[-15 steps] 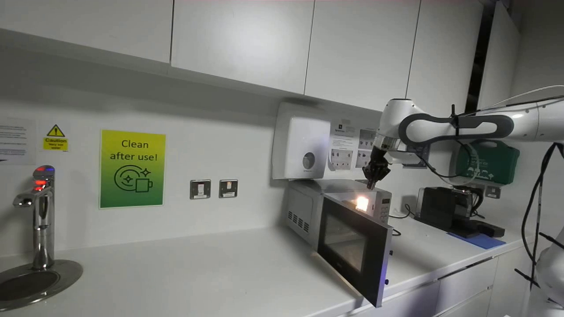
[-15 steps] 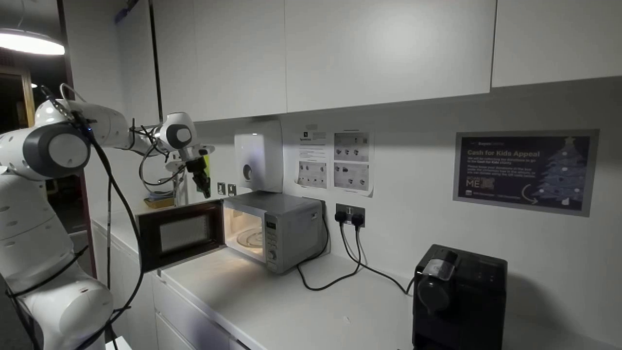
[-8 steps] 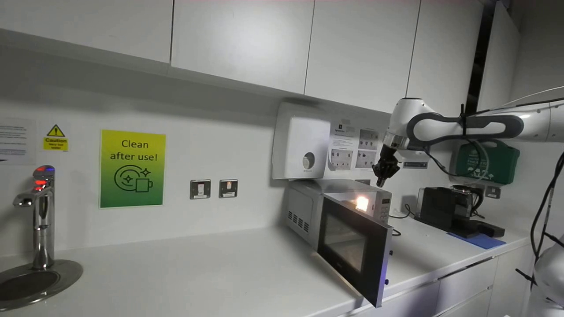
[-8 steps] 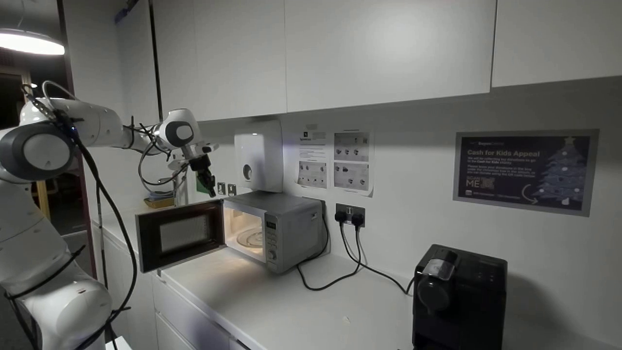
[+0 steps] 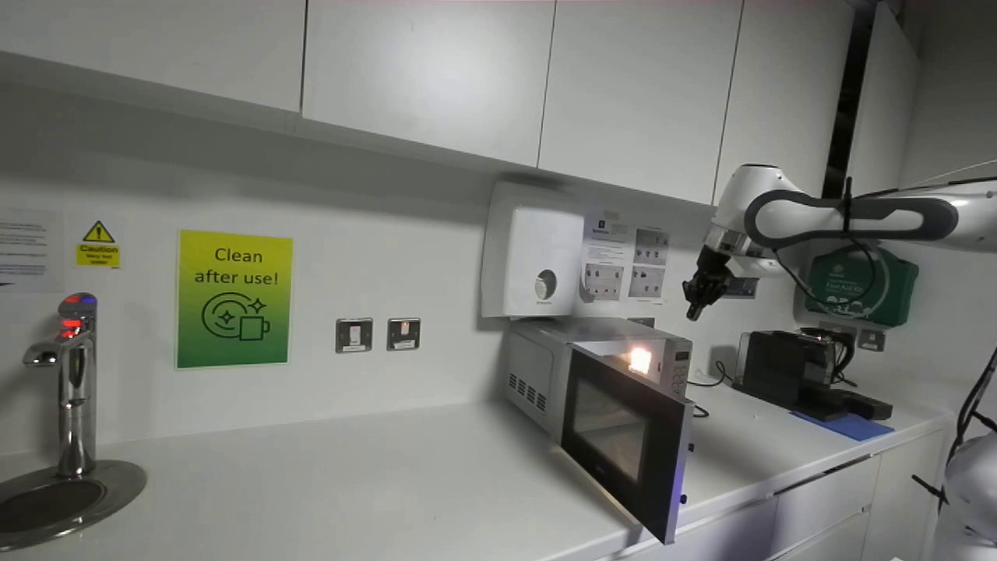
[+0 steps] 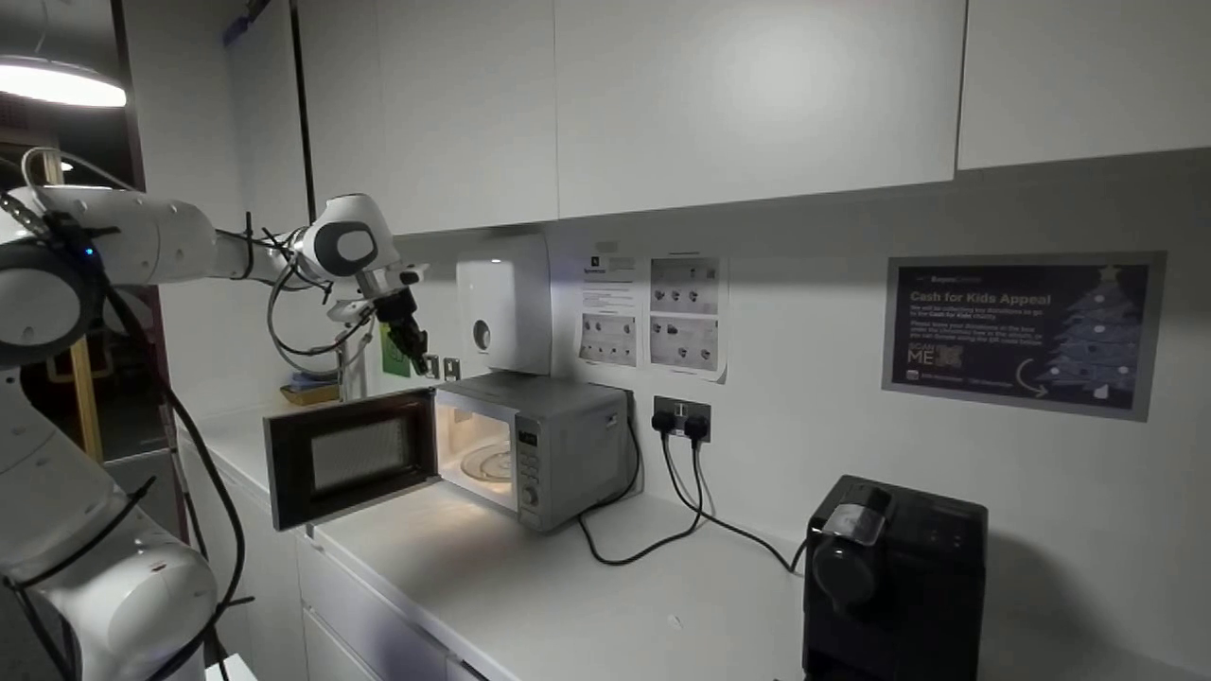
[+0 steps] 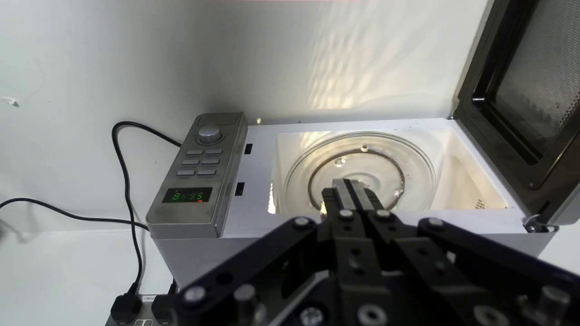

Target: Open the microwave door

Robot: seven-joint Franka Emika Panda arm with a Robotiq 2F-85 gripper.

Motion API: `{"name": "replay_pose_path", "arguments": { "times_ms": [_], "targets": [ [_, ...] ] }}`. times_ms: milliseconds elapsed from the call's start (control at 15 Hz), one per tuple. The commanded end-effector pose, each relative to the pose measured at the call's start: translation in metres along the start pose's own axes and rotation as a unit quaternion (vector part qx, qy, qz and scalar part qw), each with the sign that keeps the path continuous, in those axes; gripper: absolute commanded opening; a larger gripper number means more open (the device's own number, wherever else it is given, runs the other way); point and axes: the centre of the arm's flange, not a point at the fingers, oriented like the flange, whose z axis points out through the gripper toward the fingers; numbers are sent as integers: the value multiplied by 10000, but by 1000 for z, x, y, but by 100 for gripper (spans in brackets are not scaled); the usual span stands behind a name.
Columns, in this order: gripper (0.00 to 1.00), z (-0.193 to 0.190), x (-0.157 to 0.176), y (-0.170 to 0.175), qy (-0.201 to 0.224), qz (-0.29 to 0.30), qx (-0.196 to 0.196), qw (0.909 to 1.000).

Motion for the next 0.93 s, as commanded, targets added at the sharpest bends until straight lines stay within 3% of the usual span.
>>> {"name": "replay_pose_path", "arguments": {
  "times_ms": [0,333,867],
  "targets": [
    [0,-7,-17,31,-75,-72,295,9995],
    [0,-6,-23,47,-260,224,786,9963],
    [0,4,-30,60,-858,475,675,9929]
  ]
}}
